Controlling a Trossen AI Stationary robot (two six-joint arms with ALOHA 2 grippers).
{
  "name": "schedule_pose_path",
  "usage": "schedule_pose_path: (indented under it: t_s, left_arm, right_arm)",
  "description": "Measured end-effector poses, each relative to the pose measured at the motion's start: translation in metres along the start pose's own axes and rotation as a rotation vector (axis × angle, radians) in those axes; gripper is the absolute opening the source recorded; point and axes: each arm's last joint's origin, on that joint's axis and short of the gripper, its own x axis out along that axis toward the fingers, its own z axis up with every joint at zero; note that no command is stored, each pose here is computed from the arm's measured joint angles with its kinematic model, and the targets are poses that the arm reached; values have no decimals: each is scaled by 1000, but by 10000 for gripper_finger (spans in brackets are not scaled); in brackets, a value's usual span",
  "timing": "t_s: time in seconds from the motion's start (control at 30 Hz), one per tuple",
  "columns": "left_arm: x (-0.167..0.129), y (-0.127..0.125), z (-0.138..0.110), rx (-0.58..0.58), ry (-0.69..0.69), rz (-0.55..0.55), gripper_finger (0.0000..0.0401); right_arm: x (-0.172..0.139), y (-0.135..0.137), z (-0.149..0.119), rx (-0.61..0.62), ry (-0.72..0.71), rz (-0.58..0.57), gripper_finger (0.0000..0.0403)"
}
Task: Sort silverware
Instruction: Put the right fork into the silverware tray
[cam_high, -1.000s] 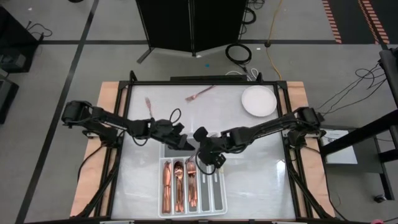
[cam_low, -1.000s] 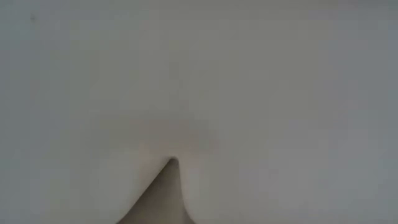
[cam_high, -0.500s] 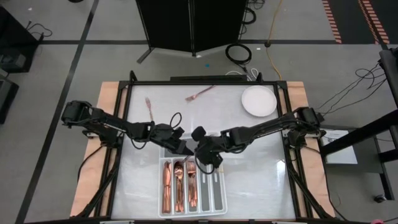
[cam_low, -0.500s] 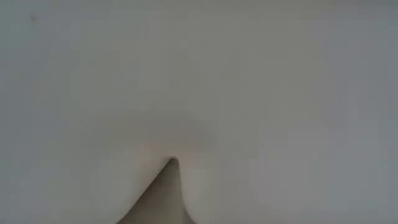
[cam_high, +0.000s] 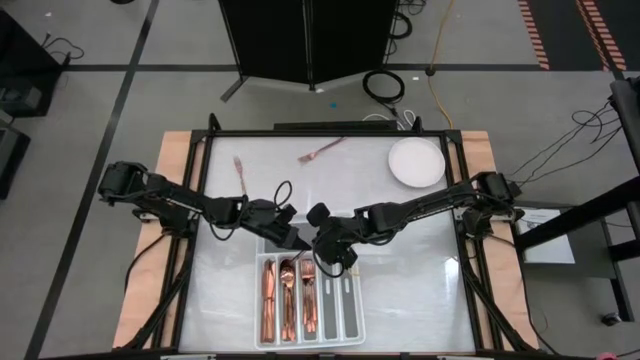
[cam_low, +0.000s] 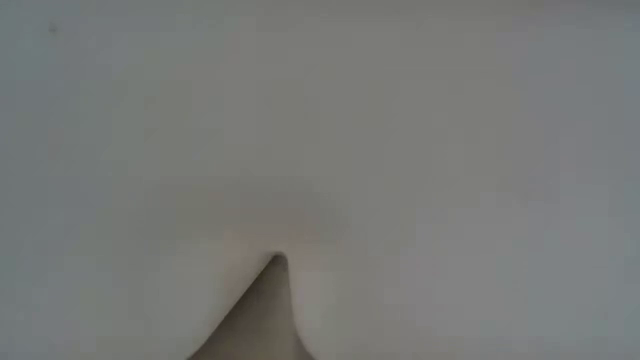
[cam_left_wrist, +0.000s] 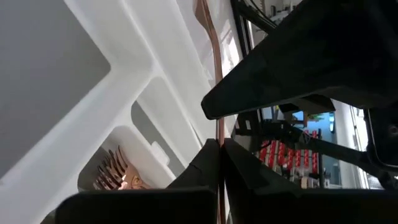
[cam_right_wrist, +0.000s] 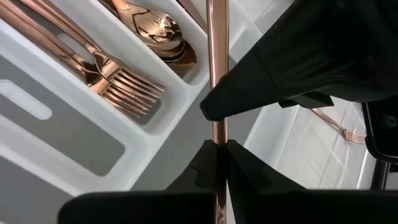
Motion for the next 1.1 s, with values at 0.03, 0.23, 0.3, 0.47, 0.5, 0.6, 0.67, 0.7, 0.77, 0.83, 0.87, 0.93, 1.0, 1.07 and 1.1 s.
schedule_pose_path:
  t_s: [0.03,0.23,0.3,0.47,0.5,0.6,0.67,0.7,0.77,0.83,0.87,0.93,1.0,1.07,1.1]
  left_arm:
    - [0,0,0,0,0,1,8]
    - [0,1,1,5,-32,20,4]
    - [0,5,1,-2,-59,53,4]
    - [-2,5,1,-11,-127,89,2]
    - [-2,5,0,-10,-138,95,2]
    - [-5,-2,-7,-14,-160,84,2]
    - [-9,-10,-14,-11,-187,56,1]
    - [-11,-14,-18,-6,-206,53,1]
    - [-15,-22,-27,1,-272,34,1]
    - [-16,-26,-40,11,-350,42,1]
    - [-15,-27,-49,3,-378,46,1]
    - [-10,-27,-71,-33,-424,50,1]
    - [-5,-22,-93,-73,-473,59,1]
    - [-1,-17,-115,-116,-535,42,1]
    - [2,-16,-126,-130,-561,33,1]
  right_arm:
    - [0,0,0,2,-5,-3,6]
    - [-1,-1,2,-11,2,-44,48]
    - [-8,-4,7,26,0,-107,71]
    - [-42,-9,6,145,41,-140,119]
    - [-50,-9,5,188,46,-137,125]
    - [-75,-13,3,338,26,-143,133]
    - [-87,-11,-1,401,15,-147,134]
    - [-90,-8,-4,419,13,-142,133]
    - [-94,0,-10,450,-8,-117,131]
    - [-97,8,-15,479,-73,-108,129]
    - [-98,12,-16,499,-117,-110,129]
    - [-97,22,-21,542,-192,-105,128]
    - [-91,35,-27,592,-248,-100,128]
    - [-88,47,-29,648,-314,-91,128]
    - [-87,53,-29,678,-349,-83,128]
